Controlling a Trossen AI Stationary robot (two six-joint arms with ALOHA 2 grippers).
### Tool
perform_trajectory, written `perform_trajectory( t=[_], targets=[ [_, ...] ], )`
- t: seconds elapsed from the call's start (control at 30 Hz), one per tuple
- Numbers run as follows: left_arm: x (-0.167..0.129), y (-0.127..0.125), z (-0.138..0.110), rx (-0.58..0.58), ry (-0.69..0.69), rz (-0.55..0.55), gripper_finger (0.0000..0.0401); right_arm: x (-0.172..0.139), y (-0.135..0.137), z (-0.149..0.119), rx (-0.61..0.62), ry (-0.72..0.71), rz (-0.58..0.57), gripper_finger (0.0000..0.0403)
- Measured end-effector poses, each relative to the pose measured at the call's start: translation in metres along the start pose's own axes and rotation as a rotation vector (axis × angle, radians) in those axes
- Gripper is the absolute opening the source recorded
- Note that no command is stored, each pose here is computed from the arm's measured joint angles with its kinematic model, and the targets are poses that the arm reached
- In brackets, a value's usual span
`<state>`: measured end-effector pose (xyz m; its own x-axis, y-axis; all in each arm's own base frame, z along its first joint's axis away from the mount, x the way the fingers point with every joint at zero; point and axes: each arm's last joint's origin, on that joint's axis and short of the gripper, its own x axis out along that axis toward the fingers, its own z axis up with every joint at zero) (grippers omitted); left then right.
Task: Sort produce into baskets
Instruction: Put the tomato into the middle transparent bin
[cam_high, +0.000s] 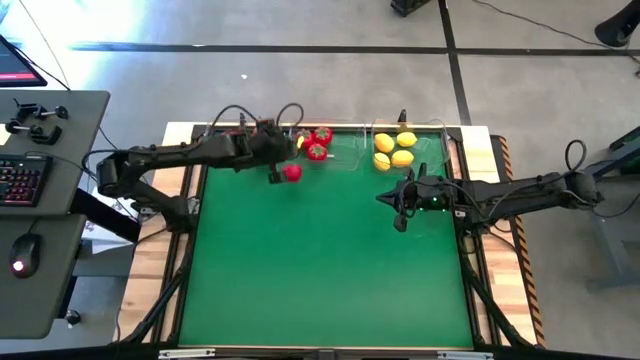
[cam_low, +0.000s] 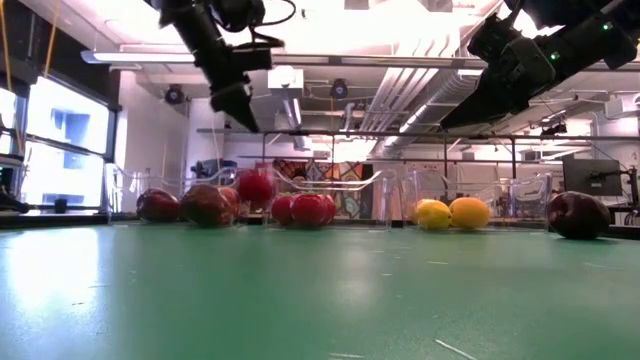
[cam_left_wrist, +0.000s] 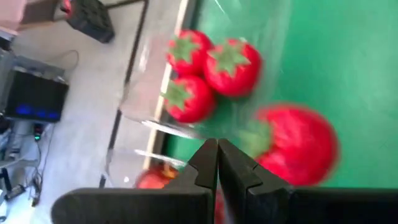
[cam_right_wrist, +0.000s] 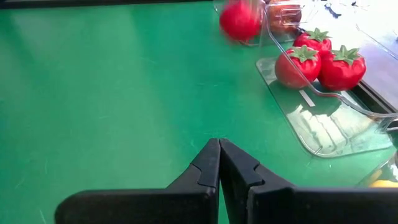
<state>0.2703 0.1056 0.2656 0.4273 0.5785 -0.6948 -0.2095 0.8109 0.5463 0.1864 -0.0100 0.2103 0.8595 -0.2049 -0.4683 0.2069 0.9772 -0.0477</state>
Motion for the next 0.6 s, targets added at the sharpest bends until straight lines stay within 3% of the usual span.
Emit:
perform_trajectory(
  t=[0.3, 0.5, 0.6],
  targets=[
    [0.008, 0.032, 0.037, 0.004, -0.052, 0.044, 0.0, 0.0, 0.0, 0.0, 0.002, 0.0, 0.0, 0.0],
    [0.011, 0.023, 0.031, 0.036, 0.006, -0.149, 0.0, 0.0, 0.0, 0.0, -0.002, 0.006, 0.013, 0.0],
    [0.007, 0.013, 0.025, 0.012, -0.007, -0.179, 0.0, 0.001, 0.001, -0.001, -0.005, 0.011, 0.038, 0.0]
  ],
)
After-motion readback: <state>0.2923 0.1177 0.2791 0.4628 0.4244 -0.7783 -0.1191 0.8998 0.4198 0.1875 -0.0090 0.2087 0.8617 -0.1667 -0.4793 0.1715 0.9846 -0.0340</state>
